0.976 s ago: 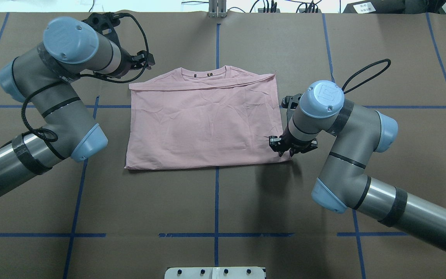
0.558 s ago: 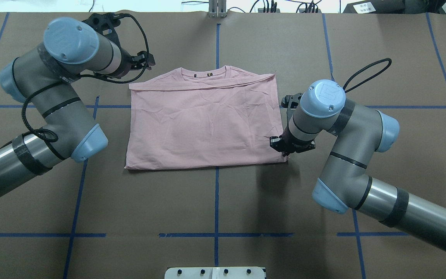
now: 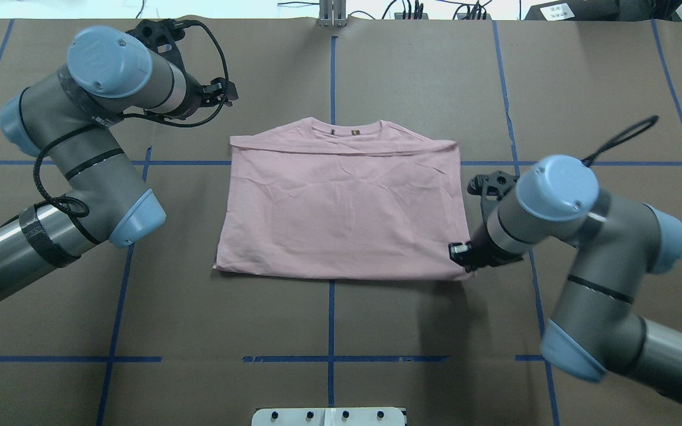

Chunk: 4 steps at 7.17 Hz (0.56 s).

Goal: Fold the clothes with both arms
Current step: 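Drag and rotate the folded shirt with the right gripper while the left arm lowers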

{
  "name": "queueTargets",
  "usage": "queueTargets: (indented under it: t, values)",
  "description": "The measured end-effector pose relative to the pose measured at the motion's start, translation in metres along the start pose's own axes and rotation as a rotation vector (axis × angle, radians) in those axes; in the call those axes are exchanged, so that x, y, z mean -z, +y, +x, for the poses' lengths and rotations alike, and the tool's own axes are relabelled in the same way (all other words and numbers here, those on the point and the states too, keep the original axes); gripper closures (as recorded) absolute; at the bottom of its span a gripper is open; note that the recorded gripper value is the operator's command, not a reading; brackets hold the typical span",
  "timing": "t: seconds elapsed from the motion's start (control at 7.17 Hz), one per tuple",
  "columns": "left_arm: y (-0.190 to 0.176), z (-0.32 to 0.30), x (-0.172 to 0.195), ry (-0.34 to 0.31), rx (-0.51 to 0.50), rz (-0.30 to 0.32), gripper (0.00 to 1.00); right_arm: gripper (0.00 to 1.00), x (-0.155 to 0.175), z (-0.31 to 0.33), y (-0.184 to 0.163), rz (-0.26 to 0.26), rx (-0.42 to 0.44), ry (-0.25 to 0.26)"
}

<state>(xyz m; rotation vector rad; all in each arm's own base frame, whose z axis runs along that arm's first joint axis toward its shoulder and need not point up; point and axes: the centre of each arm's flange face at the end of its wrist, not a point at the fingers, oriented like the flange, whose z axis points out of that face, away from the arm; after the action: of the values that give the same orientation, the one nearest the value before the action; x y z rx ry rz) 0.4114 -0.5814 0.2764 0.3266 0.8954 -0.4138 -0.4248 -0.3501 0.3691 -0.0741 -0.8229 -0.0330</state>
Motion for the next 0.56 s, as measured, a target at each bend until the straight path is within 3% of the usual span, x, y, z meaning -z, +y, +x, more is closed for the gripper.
queueTargets:
  t: [0.28,0.42,0.56]
  values:
    - [0.002,0.003,0.004,0.008,-0.001,0.000,0.00,1.00,-0.004,0.027,0.091,-0.120,0.055,0.026]
    - [0.005,0.006,0.007,0.017,-0.003,-0.002,0.00,0.01,-0.014,0.028,0.135,-0.195,0.078,0.045]
    - [0.011,0.010,0.011,0.028,-0.006,-0.006,0.00,0.00,-0.022,0.022,0.169,-0.249,0.082,0.057]
